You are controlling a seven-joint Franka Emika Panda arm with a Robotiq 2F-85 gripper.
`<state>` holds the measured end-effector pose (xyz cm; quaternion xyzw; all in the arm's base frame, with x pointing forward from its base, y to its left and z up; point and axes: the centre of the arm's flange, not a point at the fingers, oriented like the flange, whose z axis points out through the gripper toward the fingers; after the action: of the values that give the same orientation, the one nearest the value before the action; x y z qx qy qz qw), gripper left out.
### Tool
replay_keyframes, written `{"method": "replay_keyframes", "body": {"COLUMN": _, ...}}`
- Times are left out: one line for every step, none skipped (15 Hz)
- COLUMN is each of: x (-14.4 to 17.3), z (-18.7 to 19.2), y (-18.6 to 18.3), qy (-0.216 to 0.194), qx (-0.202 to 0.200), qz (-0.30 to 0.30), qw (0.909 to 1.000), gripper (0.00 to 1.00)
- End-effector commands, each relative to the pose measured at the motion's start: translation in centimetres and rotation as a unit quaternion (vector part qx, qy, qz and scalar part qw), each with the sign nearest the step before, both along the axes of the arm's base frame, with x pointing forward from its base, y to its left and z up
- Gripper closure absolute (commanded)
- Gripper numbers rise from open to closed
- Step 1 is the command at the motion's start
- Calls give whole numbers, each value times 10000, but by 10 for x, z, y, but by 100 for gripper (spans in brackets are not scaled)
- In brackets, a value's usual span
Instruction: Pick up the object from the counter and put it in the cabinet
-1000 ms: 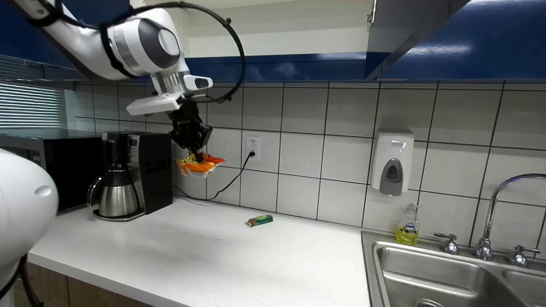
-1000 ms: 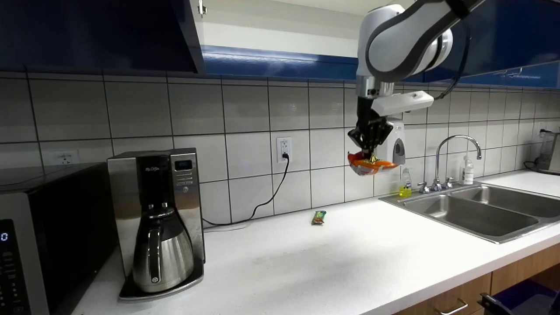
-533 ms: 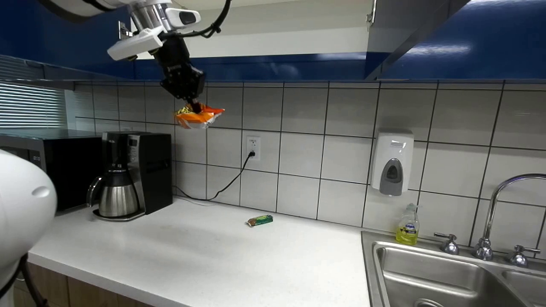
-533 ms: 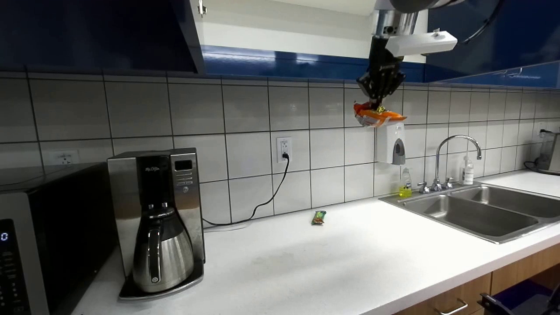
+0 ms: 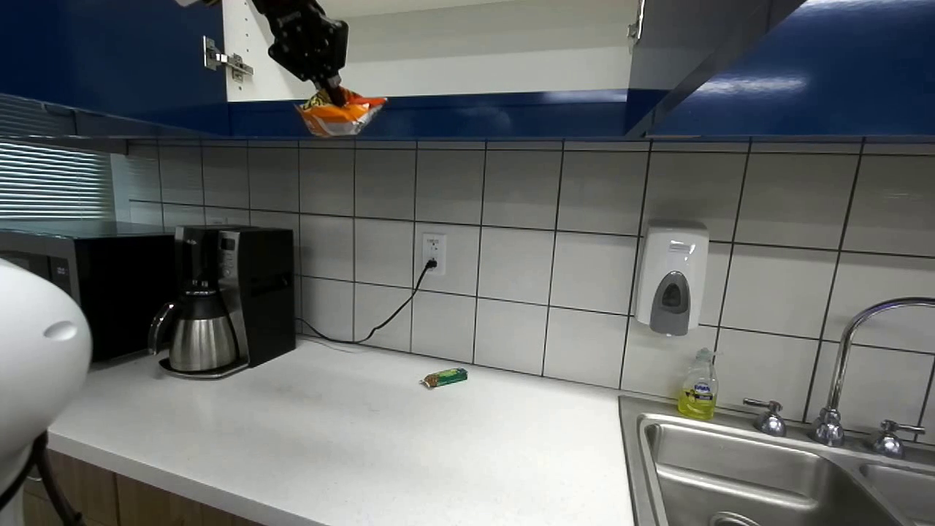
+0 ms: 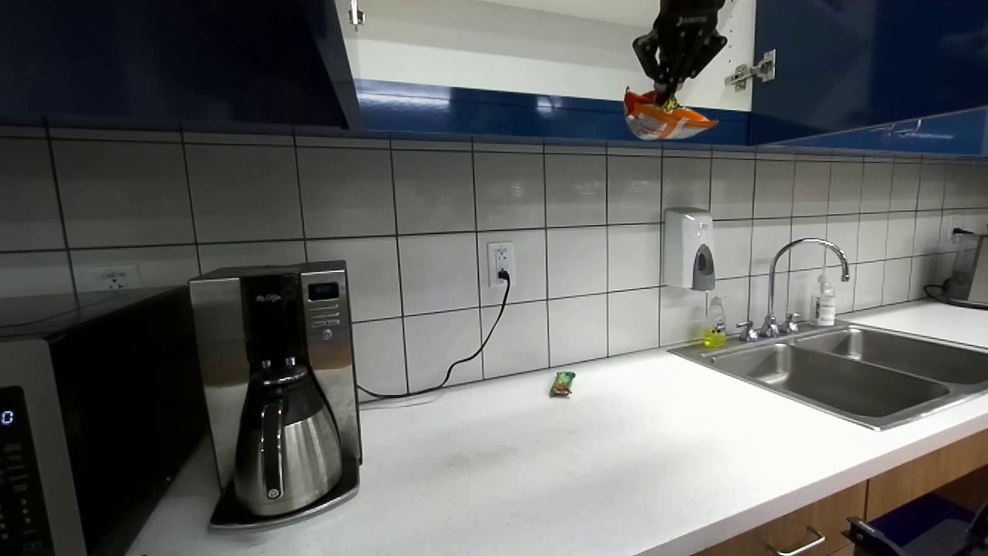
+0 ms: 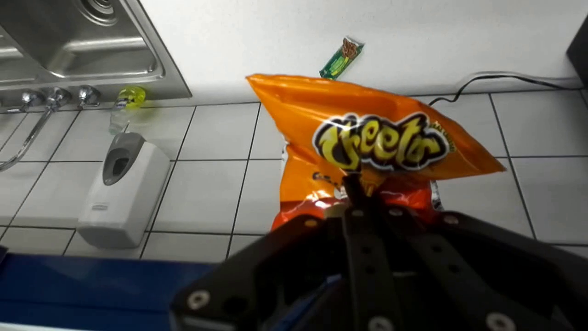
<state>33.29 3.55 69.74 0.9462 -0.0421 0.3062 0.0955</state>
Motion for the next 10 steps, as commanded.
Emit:
{"method": "replay_keyframes", "body": {"x": 6, "z": 44, "y": 12, "qy": -189, "qx": -48, "qz": -131, "qw": 9997, "gripper": 100}}
{"method": "replay_keyframes", "body": {"x": 7, "z": 52, "y": 16, "qy": -273, "qx": -63, "qz": -138, "qw": 9995, "gripper": 100}}
{"method": "replay_keyframes", "body": {"x": 10, "z": 60, "y": 19, "qy": -383, "qx": -75, "qz": -104, "qw": 9992, "gripper": 100}}
{"method": "replay_keyframes", "body": {"x": 14, "z": 66, "y": 23, "qy": -489, "qx": -83, "qz": -75, "qw": 9987, "gripper": 100}}
{"method": "replay_keyframes", "body": {"x": 18, "z": 73, "y": 27, "qy": -588, "qx": -73, "qz": -56, "qw": 9982, "gripper": 100}}
{"method": "replay_keyframes", "body": {"x": 23, "z": 79, "y": 30, "qy": -678, "qx": -71, "qz": -44, "qw": 9977, "gripper": 100}}
{"method": "replay_keyframes", "body": {"x": 28, "z": 84, "y": 33, "qy": -745, "qx": -47, "qz": -55, "qw": 9972, "gripper": 100}}
{"method": "replay_keyframes", "body": {"x": 34, "z": 89, "y": 34, "qy": -811, "qx": -8, "qz": -64, "qw": 9967, "gripper": 100}}
{"method": "replay_keyframes", "body": {"x": 40, "z": 95, "y": 35, "qy": -877, "qx": 14, "qz": -83, "qw": 9961, "gripper": 100}}
{"method": "replay_keyframes", "body": {"x": 45, "z": 100, "y": 35, "qy": -923, "qx": 46, "qz": -106, "qw": 9957, "gripper": 100}}
